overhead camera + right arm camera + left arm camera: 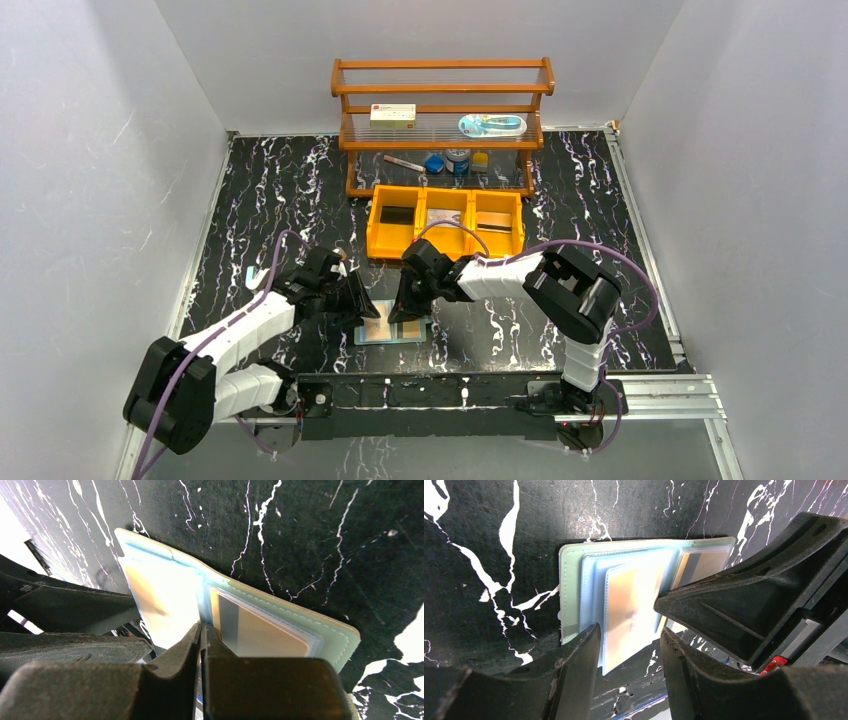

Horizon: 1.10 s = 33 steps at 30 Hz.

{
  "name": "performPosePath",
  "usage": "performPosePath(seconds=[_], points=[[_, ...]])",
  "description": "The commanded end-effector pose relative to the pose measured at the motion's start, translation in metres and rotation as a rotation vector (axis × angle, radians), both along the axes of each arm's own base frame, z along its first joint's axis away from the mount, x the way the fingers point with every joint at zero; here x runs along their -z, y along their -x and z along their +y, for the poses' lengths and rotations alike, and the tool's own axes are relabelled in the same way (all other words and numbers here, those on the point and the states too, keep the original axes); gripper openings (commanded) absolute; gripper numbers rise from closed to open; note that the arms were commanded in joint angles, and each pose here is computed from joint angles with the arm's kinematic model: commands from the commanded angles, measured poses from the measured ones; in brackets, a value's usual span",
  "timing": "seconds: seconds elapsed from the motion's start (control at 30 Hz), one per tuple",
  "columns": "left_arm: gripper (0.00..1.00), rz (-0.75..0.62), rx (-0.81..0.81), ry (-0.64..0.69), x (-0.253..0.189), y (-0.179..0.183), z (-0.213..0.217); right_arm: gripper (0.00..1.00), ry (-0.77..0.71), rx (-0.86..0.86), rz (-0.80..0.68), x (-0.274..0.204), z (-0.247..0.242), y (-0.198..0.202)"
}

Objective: Take the credit cards out of the card holder
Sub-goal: Remove the credit card from the card holder.

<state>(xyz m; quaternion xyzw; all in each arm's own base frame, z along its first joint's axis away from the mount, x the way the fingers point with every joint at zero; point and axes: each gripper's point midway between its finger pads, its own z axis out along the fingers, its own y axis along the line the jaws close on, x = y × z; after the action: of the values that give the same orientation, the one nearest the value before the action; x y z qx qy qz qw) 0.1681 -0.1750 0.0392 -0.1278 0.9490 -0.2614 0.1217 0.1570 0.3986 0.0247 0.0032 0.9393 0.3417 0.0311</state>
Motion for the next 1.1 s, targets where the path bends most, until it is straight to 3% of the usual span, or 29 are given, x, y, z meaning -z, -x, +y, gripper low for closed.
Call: performPosePath(seconds=[0.0, 0.23, 0.37, 0.57, 0.7, 0.9, 1.07], points=[[0.47, -0.006, -0.002, 0.014, -0.008, -0.001, -0.002, 0.12, 0.095, 0.012, 0.024, 0.021, -0.019, 0.003], [0.35, -0.044, 0.072, 0.127, -0.022, -0.004, -0.022, 0.15, 0.070, 0.011, 0.014, 0.016, -0.015, 0.002], [0.32, -0.075, 0.123, 0.211, -0.039, -0.006, -0.035, 0.22, -0.002, 0.005, -0.002, 0.002, -0.009, -0.002], [0.33, -0.087, 0.140, 0.227, -0.044, -0.006, -0.038, 0.36, -0.064, 0.017, -0.124, -0.039, -0.004, -0.021], [0.33, -0.083, 0.172, 0.257, -0.046, -0.006, -0.045, 0.37, -0.054, 0.075, -0.194, -0.058, -0.014, -0.031], [0.36, -0.084, 0.216, 0.287, -0.049, -0.008, -0.058, 0.35, 0.116, 0.316, -0.241, -0.056, -0.070, -0.043], [0.37, -0.025, 0.246, 0.280, -0.038, -0.002, -0.066, 0.34, 0.032, 0.403, -0.332, -0.080, -0.087, -0.049]])
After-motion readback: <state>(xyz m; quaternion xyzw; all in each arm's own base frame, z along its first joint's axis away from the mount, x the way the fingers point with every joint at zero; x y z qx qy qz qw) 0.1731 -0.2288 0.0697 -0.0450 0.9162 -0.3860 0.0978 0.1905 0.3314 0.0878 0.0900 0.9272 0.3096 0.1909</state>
